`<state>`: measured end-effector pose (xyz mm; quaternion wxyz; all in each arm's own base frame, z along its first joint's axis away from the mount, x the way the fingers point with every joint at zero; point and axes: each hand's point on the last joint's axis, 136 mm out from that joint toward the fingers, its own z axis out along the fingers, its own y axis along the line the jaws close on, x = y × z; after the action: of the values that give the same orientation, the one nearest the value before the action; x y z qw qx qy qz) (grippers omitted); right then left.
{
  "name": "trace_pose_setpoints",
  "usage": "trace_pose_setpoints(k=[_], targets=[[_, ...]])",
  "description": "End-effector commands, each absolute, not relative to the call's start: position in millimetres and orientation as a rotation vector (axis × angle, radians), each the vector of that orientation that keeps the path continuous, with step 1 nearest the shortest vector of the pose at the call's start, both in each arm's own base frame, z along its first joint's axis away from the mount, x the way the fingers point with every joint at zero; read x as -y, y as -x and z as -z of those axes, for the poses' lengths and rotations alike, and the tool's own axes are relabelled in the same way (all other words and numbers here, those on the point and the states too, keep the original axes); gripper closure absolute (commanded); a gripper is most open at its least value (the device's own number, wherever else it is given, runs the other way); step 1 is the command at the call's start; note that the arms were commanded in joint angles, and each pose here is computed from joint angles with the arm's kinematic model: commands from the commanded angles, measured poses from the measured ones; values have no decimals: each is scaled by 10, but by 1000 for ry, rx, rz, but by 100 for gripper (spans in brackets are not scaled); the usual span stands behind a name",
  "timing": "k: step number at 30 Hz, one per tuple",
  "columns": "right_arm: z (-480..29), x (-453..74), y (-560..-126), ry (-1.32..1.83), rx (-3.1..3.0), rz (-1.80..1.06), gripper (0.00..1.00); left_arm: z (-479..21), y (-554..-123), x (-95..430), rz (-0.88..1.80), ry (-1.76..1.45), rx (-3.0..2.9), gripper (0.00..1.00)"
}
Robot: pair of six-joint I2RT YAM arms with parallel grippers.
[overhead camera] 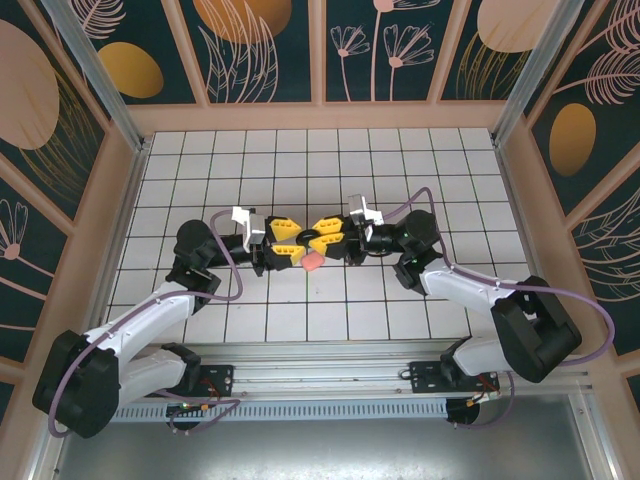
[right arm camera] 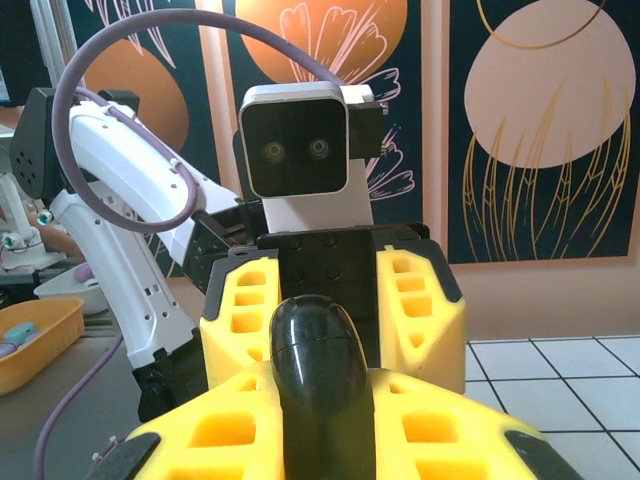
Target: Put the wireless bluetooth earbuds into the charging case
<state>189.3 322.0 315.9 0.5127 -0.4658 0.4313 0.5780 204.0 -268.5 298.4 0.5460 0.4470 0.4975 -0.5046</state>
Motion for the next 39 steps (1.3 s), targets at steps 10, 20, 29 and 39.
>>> trace_pose_setpoints(k=[10,20,29,39], targets=[[-3273,-3232,-1870,1146,-968,-1332,80,-3068,-2064,2734,1157,-1095,-1180,79],[-3004,-2931,-2079,1277,-1189,-1033,54,-2687,-2212,2824,1082,-1242,-1372,79],[-2953,-2775,-2049,1505,-1271,-887,46,-2369,-2290,2975,1145,-1344,-1496,80],[-2857,-2897,-2115,1590,-1320,-1018,45,-2422,-2227,3008,1182,-1361,-1467,80]])
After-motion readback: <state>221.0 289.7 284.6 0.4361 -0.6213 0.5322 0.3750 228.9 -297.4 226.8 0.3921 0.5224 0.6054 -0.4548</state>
